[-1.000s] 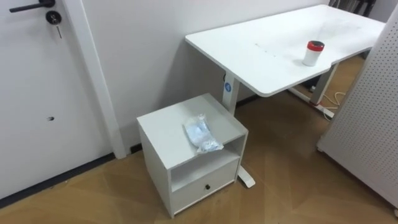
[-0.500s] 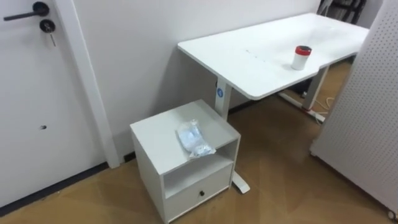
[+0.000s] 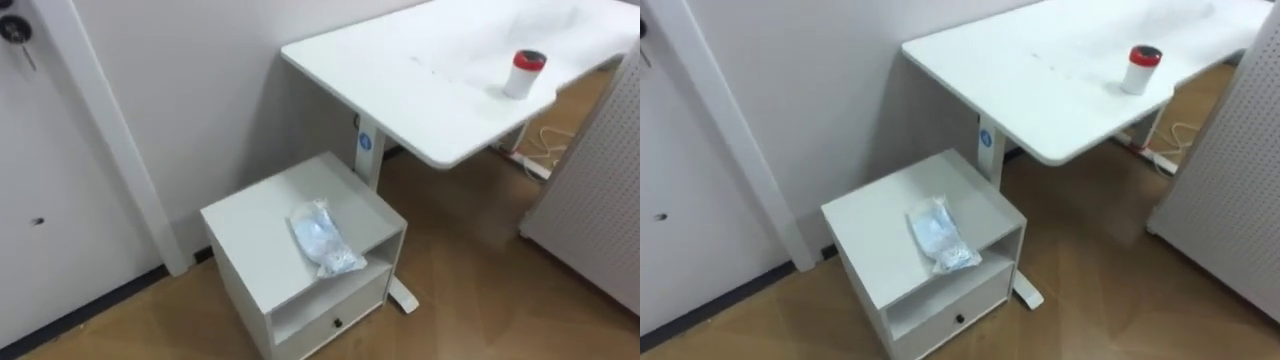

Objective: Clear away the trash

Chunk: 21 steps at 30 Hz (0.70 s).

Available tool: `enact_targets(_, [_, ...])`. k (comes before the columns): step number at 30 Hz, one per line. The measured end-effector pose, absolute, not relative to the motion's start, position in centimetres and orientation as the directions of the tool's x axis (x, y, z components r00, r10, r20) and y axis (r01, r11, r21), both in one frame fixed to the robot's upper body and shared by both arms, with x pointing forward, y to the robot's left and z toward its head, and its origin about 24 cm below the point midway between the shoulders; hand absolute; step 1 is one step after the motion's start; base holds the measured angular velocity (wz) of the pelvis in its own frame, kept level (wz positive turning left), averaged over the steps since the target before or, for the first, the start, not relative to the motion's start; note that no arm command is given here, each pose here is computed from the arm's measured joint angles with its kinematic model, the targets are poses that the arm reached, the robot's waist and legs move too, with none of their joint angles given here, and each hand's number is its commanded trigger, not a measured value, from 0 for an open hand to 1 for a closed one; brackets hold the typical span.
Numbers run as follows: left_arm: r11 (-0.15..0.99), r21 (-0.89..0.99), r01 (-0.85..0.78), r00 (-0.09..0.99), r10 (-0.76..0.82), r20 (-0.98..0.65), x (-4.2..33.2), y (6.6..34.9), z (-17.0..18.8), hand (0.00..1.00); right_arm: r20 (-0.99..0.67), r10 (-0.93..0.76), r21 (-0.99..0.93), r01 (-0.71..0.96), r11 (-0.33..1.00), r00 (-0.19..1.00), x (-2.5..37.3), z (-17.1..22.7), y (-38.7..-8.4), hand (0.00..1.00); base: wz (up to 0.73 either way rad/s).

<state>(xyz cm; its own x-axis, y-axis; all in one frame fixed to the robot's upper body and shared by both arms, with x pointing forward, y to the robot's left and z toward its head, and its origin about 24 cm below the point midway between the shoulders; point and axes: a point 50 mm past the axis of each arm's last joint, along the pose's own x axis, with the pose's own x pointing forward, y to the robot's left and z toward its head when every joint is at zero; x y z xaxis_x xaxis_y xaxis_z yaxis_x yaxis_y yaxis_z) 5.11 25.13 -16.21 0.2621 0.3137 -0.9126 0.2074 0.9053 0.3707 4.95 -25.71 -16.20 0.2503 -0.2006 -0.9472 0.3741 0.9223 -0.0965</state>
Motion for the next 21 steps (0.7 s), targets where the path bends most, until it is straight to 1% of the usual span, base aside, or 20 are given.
enact_targets(4, [0.87, 0.448, 0.207, 0.35, 0.362, -0.864, 7.4, 25.5, -15.6, 0.0, -0.936, -0.207, -0.093, 0.369, 0.925, 0.284, 5.6, -16.1, -25.7, 1.0, 0.0])
enact_targets(6, [0.859, 0.484, 0.165, 0.442, 0.374, -0.815, 9.6, 25.1, -14.9, 0.0, -0.928, -0.204, -0.083, 0.36, 0.929, 0.312, 6.3, -16.0, -25.6, 1.0, 0.09])
enact_targets(7, [0.857, 0.49, 0.158, 0.47, 0.371, -0.801, 10.3, 24.9, -14.7, 0.0, -0.926, -0.205, -0.079, 0.367, 0.927, 0.318, 6.4, -15.9, -25.6, 1.0, 0.23])
enact_targets(9, [0.85, 0.508, 0.143, 0.565, 0.351, -0.747, 12.6, 24.2, -13.9, 0.0, -0.919, -0.205, -0.071, 0.37, 0.926, 0.336, 7.0, -15.9, -25.5, 1.0, 0.21])
enact_targets(10, [0.846, 0.515, 0.138, 0.59, 0.347, -0.729, 13.1, 24.0, -13.6, 0.0, -0.918, -0.203, -0.071, 0.362, 0.93, 0.34, 7.0, -15.9, -25.5, 1.0, 0.29])
enact_targets(11, [0.838, 0.531, 0.126, 0.644, 0.338, -0.686, 14.4, 23.8, -12.8, 0.0, -0.918, -0.198, -0.069, 0.353, 0.933, 0.343, 6.9, -15.9, -25.3, 1.0, 0.29])
enact_targets(12, [0.833, 0.54, 0.115, 0.669, 0.337, -0.662, 15.0, 23.8, -12.3, 0.0, -0.919, -0.195, -0.068, 0.348, 0.935, 0.343, 6.8, -15.9, -25.2, 1.0, 0.43])
enact_targets(15, [0.801, 0.595, 0.07, 0.796, 0.315, -0.517, 17.5, 23.0, -9.9, 0.0, -0.917, -0.188, -0.072, 0.318, 0.946, 0.352, 6.7, -16.0, -25.0, 1.0, 0.1])
enact_targets(18, [0.775, 0.631, 0.028, 0.846, 0.318, -0.428, 18.5, 22.9, -8.7, 0.0, -0.918, -0.171, -0.065, 0.289, 0.955, 0.358, 6.6, -16.1, -24.7, 1.0, -0.1])
enact_targets(21, [0.757, 0.652, 0.036, 0.878, 0.287, -0.383, 19.1, 22.2, -8.2, 0.0, -0.916, -0.163, -0.06, 0.278, 0.959, 0.366, 6.5, -16.1, -24.7, 1.0, -0.07])
